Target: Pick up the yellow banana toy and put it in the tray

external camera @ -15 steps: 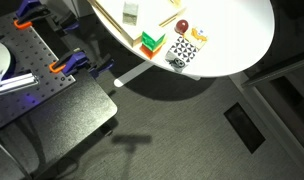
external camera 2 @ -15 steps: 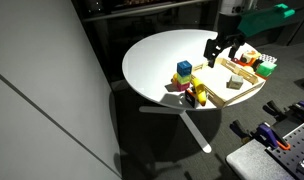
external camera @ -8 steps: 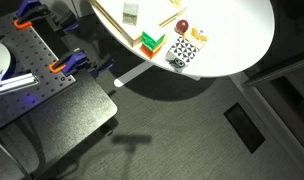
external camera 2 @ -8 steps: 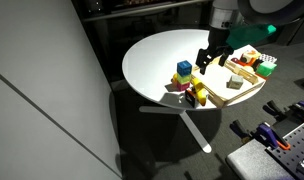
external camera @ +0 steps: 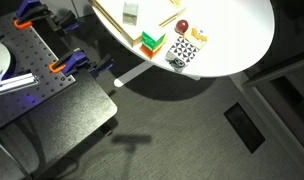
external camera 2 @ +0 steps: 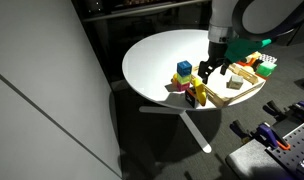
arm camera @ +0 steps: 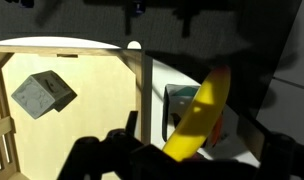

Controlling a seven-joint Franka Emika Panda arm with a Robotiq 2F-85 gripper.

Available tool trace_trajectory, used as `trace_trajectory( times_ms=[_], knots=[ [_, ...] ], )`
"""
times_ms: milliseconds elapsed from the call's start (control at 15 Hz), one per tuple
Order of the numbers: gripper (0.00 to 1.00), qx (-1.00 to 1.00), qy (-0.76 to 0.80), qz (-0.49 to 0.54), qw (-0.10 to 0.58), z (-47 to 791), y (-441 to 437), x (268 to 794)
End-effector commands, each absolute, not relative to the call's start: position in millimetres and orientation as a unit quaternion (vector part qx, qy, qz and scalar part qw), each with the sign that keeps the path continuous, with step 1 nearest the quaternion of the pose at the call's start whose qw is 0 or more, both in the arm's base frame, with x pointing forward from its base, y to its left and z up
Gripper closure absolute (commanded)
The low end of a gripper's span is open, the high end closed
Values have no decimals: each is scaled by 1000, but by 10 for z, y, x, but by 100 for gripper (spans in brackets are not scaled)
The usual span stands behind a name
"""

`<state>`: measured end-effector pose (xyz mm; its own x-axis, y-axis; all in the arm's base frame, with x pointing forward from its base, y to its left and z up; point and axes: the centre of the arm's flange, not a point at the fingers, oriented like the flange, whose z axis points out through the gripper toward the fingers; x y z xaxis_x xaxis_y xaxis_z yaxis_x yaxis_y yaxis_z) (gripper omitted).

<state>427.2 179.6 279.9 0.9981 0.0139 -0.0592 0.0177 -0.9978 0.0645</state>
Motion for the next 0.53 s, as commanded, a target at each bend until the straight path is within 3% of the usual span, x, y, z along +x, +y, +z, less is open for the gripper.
trace_trajectory(
  times_ms=[0,467],
  knots=[
    [0,999,6,-23,45,2645,1813,4287],
    [0,999,17,-15,44,2408,1933,4336]
  ],
)
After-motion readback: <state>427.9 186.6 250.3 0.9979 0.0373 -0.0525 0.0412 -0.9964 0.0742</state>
